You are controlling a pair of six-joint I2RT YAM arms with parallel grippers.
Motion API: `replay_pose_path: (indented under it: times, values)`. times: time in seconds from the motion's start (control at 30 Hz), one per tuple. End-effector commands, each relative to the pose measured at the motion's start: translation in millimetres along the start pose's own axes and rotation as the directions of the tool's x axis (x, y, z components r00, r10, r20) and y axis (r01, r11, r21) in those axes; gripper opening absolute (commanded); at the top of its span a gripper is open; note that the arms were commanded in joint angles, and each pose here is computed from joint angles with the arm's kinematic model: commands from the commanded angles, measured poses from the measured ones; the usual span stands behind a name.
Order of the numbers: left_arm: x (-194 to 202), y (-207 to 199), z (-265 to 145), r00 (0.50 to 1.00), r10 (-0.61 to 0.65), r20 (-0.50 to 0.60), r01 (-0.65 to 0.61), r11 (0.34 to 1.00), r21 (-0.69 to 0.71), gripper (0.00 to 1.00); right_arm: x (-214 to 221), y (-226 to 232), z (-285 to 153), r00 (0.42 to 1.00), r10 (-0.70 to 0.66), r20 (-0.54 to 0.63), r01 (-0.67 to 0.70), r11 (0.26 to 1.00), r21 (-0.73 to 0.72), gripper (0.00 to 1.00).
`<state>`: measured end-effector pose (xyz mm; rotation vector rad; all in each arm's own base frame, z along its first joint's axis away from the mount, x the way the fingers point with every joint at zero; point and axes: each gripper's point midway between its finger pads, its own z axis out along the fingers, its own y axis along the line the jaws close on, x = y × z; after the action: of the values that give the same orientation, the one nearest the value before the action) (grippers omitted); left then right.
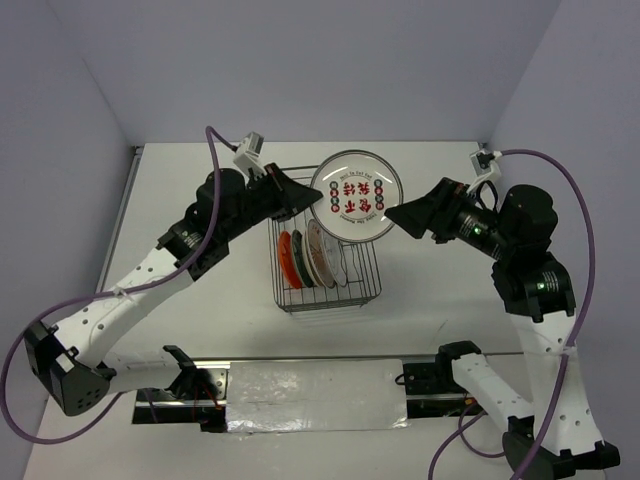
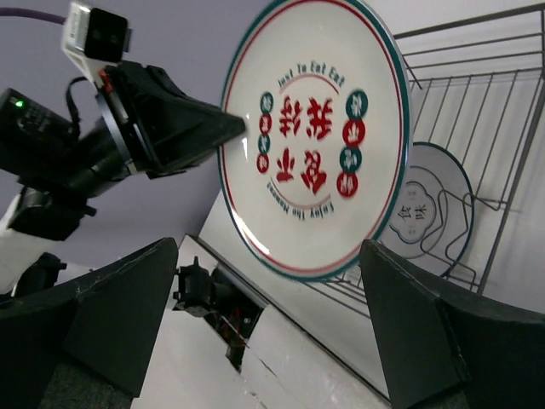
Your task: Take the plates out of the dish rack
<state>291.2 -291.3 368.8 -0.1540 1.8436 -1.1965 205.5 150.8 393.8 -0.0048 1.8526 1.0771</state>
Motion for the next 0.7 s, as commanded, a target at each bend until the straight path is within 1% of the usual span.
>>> replay_pose_path:
  times: [0.0,0.07,0.1,0.13,0.2,0.27,0.33,0.4,0.43,0.47,0.5,0.53,0.63,0.67]
  values:
    - [-14,-64,-19,0.999,-0.046,0.009,0.04,0.946,0.321,0.0,-16,16,7,0.998,-0.044,0.035,0.047,0.995,-0.091,0.94]
    - [-15,-70,-21,0.998,-0.064,0.009,0.057,0.928,0.367,0.0,-21,1,12,0.997,-0.037,0.061,0.038,0.999,-0.023,0.92]
    - [-11,-66,-19,0.998,-0.068,-0.002,0.064,0.929,0.365,0.0,-24,-5,12,0.996,-0.04,0.078,0.04,0.999,0.006,0.92]
    - [-12,-63,-21,0.997,-0.077,0.008,0.069,0.931,0.358,0.0,-31,-22,8,0.991,-0.048,0.125,0.034,0.993,0.11,0.91]
    - [-12,-61,-22,0.997,-0.075,0.012,0.066,0.936,0.345,0.0,-39,-29,4,0.984,-0.069,0.163,0.042,0.985,0.166,0.91]
    - [-12,-56,-21,0.998,-0.064,0.014,0.056,0.944,0.324,0.0,-42,-31,-1,0.978,-0.1,0.186,0.064,0.98,0.188,0.91]
    - [-11,-56,-20,0.998,-0.061,0.005,0.056,0.943,0.328,0.0,-38,-35,1,0.98,-0.102,0.17,0.068,0.979,0.194,0.9]
    - [-10,-56,-19,0.998,-0.063,0.0,0.06,0.943,0.327,0.0,-31,-47,5,0.986,-0.081,0.149,0.046,0.974,0.223,0.87]
    - [-10,-56,-19,0.998,-0.067,-0.003,0.064,0.942,0.328,0.0,-31,-43,6,0.984,-0.086,0.157,0.053,0.978,0.2,0.84]
    - [-10,-56,-19,0.998,-0.068,-0.002,0.065,0.942,0.331,0.0,-25,-48,10,0.987,-0.075,0.141,0.047,0.98,0.191,0.81]
    - [-11,-57,-18,0.998,-0.065,-0.002,0.062,0.94,0.334,0.0,-22,-47,13,0.989,-0.071,0.128,0.049,0.984,0.169,0.76]
    - [-9,-57,-17,0.998,-0.063,-0.007,0.062,0.94,0.334,0.0,-18,-34,18,0.993,-0.071,0.098,0.062,0.994,0.09,0.71]
    - [-8,-58,-13,0.999,-0.047,-0.021,0.052,0.938,0.342,0.0,-9,-24,29,0.998,-0.047,0.034,0.047,0.999,-0.014,0.62]
    - [-6,-61,-13,0.998,-0.044,-0.033,0.053,0.933,0.356,0.0,-8,-26,33,0.999,-0.036,0.023,0.037,0.999,-0.018,0.52]
